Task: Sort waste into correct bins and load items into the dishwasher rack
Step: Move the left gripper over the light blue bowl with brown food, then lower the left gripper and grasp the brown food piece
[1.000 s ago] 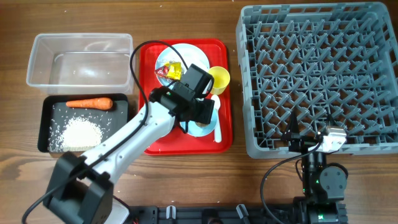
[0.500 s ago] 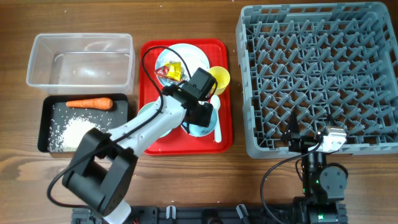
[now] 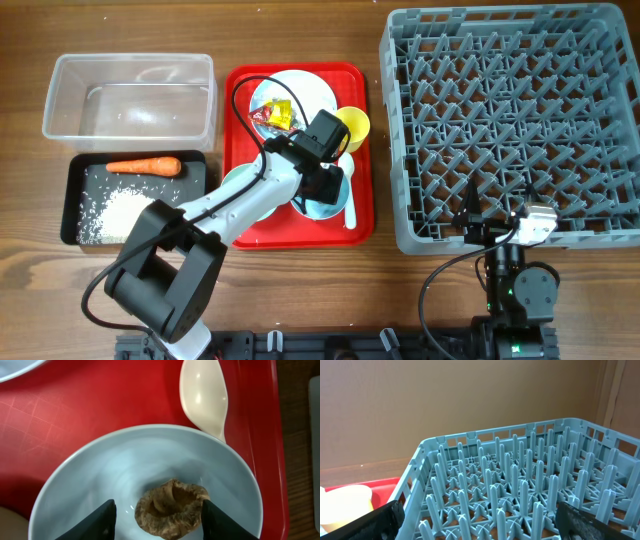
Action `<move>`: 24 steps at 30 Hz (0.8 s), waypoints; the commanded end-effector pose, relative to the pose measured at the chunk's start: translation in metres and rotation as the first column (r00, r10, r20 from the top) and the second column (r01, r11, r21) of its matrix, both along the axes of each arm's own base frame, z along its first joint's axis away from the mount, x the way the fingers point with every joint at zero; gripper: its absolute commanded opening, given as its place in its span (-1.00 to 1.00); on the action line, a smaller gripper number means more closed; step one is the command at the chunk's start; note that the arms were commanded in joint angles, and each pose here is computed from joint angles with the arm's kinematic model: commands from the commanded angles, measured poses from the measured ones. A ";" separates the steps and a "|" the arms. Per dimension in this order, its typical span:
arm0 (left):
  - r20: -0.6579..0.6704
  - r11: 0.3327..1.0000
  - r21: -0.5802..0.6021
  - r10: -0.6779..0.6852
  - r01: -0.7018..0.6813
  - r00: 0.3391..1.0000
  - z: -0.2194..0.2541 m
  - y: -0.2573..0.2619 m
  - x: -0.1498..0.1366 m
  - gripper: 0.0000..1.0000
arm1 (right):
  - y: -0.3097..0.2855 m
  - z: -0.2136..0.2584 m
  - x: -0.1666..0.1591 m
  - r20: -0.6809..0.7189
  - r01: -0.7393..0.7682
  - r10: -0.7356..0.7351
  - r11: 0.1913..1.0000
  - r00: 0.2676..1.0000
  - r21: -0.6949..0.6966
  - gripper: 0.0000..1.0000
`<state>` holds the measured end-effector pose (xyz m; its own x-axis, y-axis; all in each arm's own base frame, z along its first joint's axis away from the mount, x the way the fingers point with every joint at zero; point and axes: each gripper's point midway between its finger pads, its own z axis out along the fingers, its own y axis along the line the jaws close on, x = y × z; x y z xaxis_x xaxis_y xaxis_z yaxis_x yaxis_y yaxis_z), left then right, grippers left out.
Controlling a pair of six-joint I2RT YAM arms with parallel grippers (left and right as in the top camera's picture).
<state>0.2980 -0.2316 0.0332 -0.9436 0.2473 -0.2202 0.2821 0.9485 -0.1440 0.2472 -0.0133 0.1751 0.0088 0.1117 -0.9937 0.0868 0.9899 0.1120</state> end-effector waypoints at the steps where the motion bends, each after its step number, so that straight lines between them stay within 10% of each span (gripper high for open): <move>1: -0.028 0.999 -0.047 -0.025 0.024 0.999 0.002 -0.011 -0.004 0.10 | -0.003 0.000 0.000 0.003 0.014 -0.014 1.000 1.000 0.007 0.99; 24: -0.037 0.999 -0.038 -0.025 0.024 0.999 -0.007 -0.008 -0.009 0.16 | -0.003 0.000 0.000 0.003 0.014 -0.014 1.000 1.000 0.007 1.00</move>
